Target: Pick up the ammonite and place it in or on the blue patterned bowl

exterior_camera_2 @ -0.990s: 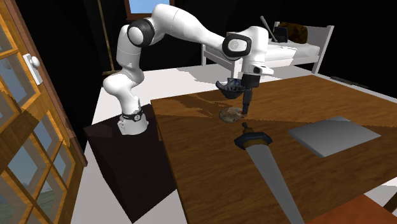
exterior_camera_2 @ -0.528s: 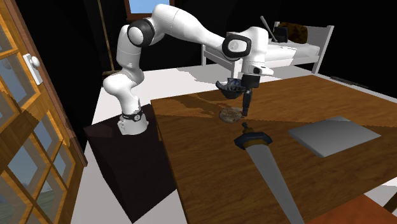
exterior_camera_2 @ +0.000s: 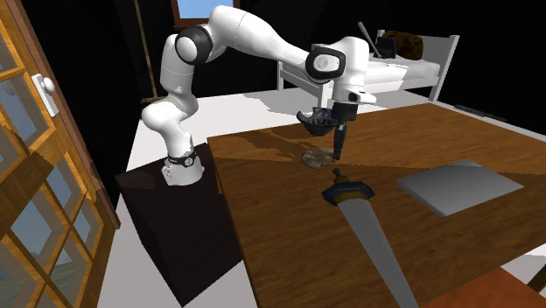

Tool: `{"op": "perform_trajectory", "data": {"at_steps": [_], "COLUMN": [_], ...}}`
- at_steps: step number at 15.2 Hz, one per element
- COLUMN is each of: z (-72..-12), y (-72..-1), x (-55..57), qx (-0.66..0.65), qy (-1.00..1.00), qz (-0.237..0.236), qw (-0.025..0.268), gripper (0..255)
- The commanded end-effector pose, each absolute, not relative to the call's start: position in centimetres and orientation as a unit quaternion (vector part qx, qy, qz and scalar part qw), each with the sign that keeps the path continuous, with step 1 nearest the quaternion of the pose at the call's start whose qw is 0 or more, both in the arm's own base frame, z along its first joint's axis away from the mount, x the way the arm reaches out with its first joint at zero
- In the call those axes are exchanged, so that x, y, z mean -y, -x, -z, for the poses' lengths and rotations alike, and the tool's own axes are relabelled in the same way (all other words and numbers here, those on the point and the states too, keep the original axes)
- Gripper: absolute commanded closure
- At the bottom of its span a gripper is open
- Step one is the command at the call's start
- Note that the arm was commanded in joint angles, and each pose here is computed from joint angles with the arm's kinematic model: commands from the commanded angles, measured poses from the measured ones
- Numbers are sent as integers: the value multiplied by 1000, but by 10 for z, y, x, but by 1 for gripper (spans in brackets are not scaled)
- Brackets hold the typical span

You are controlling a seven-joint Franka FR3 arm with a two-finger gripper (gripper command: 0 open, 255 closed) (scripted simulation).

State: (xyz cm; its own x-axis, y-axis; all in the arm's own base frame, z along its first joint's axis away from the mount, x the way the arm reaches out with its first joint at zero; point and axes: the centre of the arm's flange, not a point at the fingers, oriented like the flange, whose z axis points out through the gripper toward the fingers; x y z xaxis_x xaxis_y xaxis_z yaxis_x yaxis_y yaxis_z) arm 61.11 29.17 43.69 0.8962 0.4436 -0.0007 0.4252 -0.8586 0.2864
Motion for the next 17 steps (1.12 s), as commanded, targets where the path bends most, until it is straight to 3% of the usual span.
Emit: {"op": "perform_trajectory", "data": {"at_steps": [1, 17], "z": [-437, -521], "y": [-611, -611], "x": [-292, -292], "qx": [-225, -225], "qy": [-963, -963], "qz": [-32, -32], "qw": [141, 141], "gripper": [255, 255]}}
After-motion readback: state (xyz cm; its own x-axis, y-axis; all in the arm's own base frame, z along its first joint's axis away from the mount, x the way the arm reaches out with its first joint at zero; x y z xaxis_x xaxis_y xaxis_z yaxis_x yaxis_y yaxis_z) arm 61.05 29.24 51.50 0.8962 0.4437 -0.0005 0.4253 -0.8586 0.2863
